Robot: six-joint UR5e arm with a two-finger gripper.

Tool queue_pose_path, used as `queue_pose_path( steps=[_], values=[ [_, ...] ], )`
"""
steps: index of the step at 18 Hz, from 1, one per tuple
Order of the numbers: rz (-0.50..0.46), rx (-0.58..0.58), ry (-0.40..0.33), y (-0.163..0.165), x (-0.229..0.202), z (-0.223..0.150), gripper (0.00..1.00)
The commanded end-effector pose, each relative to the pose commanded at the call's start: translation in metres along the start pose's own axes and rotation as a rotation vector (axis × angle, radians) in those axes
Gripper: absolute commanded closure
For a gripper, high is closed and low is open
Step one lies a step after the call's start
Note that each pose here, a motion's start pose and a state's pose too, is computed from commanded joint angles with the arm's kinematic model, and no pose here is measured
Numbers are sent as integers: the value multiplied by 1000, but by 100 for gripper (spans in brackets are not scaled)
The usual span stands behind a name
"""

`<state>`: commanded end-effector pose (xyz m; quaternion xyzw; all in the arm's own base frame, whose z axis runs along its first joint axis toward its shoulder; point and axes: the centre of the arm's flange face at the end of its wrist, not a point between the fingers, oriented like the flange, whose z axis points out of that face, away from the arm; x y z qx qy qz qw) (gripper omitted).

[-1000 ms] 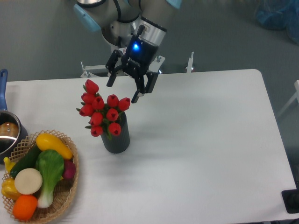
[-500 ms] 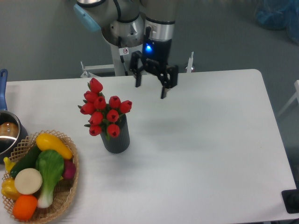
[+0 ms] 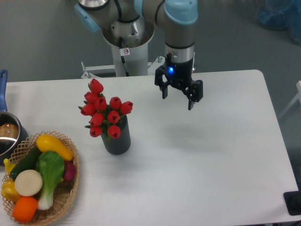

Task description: Insert the flowers into the vase

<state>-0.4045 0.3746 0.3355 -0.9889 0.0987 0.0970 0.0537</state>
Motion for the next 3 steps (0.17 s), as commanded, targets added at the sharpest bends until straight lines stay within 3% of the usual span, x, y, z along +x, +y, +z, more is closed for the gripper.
queue_pose_path(
  steps=[3],
  values=[
    [-3, -19, 7, -5, -25, 22, 0]
  ],
)
